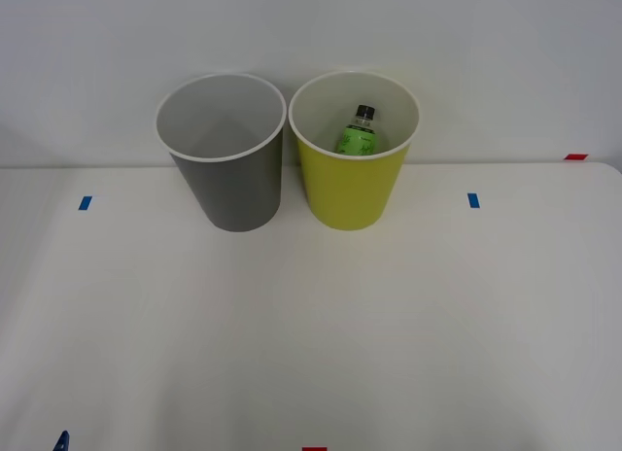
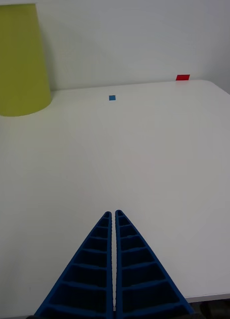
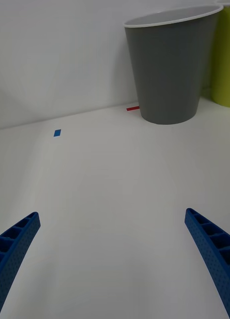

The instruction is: Put cans in the gray bin and PET bottles in the light green bin.

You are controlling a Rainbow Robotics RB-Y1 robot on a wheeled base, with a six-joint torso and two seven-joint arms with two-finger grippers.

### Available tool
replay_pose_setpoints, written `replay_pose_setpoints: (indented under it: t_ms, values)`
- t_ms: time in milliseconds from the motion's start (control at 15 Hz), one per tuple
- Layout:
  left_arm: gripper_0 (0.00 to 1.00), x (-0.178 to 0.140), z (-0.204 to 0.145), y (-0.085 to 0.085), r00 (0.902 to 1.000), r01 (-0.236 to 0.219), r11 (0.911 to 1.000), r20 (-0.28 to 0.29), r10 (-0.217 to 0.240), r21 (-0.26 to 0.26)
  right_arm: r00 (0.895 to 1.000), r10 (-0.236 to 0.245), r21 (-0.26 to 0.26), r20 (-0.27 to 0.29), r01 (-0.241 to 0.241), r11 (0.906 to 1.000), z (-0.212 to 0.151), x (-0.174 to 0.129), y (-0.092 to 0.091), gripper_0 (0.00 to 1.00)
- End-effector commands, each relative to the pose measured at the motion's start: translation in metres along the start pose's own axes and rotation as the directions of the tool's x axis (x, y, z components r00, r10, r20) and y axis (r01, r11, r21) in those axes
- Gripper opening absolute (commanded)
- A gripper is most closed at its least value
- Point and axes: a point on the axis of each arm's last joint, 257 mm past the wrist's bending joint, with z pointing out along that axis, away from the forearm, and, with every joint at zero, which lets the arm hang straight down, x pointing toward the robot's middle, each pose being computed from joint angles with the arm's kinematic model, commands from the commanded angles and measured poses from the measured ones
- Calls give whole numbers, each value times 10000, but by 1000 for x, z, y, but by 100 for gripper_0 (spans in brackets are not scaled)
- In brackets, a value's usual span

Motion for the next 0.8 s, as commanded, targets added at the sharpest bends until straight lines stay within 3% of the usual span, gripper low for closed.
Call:
replay_pose_setpoints:
  t_ms: [67,800]
  values:
    - [100,0,0,0,10000,-1,10000,-2,1,0,10000,0,0,0,0,10000,0,0,0,0]
    - [100,0,0,0,10000,-1,10000,-2,1,0,10000,0,0,0,0,10000,0,0,0,0]
